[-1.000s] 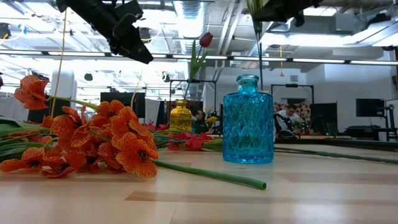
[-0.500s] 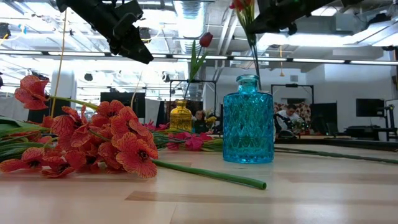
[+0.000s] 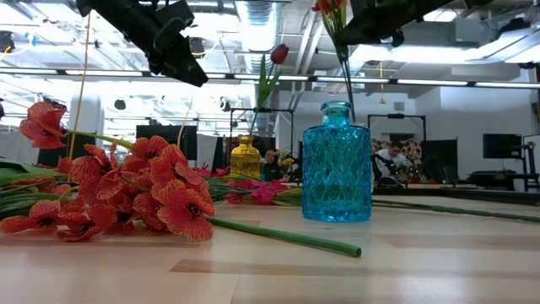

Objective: Sort flowers into vase by color
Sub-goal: Put the bottom right red flowers into the transparent vase

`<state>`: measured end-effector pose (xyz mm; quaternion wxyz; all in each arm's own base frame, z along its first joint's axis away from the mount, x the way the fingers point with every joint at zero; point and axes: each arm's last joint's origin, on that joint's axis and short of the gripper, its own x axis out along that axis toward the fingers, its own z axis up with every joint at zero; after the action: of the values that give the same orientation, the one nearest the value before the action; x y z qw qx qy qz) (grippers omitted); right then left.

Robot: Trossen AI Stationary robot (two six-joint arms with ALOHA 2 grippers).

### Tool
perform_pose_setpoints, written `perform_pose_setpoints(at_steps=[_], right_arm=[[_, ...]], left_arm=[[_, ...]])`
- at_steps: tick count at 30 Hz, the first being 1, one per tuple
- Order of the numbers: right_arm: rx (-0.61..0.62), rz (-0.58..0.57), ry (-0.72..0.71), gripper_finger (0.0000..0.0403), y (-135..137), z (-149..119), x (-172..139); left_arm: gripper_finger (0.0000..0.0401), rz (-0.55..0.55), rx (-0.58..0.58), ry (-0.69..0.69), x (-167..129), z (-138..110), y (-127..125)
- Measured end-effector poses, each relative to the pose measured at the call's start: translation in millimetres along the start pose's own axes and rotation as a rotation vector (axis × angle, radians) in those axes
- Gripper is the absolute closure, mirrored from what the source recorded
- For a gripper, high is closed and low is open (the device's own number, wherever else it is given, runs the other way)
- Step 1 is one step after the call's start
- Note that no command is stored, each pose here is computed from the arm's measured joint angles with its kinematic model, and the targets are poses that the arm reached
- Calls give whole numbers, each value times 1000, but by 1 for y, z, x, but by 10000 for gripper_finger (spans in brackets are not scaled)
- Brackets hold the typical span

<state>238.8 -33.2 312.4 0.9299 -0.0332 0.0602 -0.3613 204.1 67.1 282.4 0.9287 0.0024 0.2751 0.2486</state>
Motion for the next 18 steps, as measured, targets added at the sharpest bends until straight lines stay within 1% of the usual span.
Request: perform_pose_setpoints(at_steps=[5,9,13,18], right_arm=[[0,0,0,342,0,0,0],[-1,-1,1,325,0,0,0],[-9,0,11,290,0,-1,0],[-20,0,53,228,0,-6,0]], left_arm=[[177,0,0,0,0,0,0],[177,0,0,0,0,0,0],[177,0,0,0,0,0,0],[177,0,0,0,0,0,0]])
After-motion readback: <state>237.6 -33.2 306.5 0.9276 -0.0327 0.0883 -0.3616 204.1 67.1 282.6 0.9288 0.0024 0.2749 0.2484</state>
